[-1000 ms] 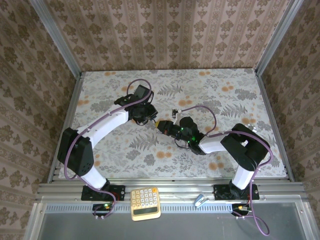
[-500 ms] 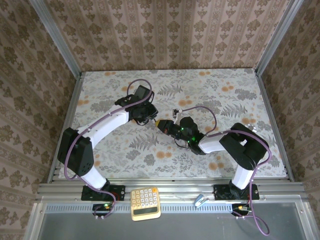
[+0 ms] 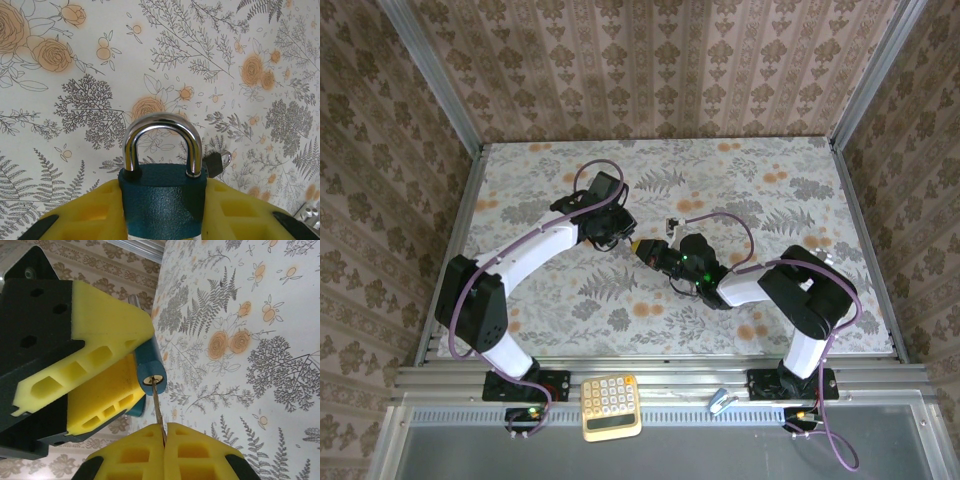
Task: Unlock with the key
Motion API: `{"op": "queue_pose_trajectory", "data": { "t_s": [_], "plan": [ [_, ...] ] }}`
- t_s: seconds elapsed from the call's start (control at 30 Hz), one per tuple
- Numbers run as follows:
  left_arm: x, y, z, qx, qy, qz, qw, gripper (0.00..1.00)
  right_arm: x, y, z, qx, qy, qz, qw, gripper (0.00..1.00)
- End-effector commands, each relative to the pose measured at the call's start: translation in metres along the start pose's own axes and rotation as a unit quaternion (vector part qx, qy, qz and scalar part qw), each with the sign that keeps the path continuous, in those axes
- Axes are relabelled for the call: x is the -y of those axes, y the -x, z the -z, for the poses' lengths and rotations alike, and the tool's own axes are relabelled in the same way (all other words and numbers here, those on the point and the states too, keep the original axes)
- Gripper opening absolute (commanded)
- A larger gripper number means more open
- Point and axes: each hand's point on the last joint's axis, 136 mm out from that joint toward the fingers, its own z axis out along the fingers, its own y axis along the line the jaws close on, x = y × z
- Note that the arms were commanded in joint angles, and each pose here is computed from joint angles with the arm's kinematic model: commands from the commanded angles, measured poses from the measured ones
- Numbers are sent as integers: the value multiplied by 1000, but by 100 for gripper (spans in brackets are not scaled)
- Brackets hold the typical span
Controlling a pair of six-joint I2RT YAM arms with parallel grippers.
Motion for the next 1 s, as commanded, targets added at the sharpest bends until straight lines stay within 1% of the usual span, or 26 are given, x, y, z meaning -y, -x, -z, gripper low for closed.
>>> {"op": "queue_pose_trajectory", "data": {
  "t_s": [0.0,0.1,0.33,0.5,0.73,0.87,0.97],
  "plan": [
    [1,-23,9,-47,1,-5,999,31,-3,21,3,46,-22,43,998,0],
    [0,-24,7,-52,7,-7,999,30,-1,21,4,43,-35,60,997,0],
    [-4,-25,2,-59,26,-11,998,30,-6,18,2,39,-32,68,996,0],
    [-5,-27,-2,-63,31,-8,997,29,-13,11,0,25,-59,119,991,0],
    [-5,-27,-3,-60,31,-5,998,29,-20,14,-2,33,-32,77,996,0],
    [-7,-22,0,-46,31,0,998,29,-18,11,-5,26,-29,69,997,0],
    [-7,-22,2,-47,31,-1,998,29,-16,12,-3,31,-36,76,996,0]
  ]
}}
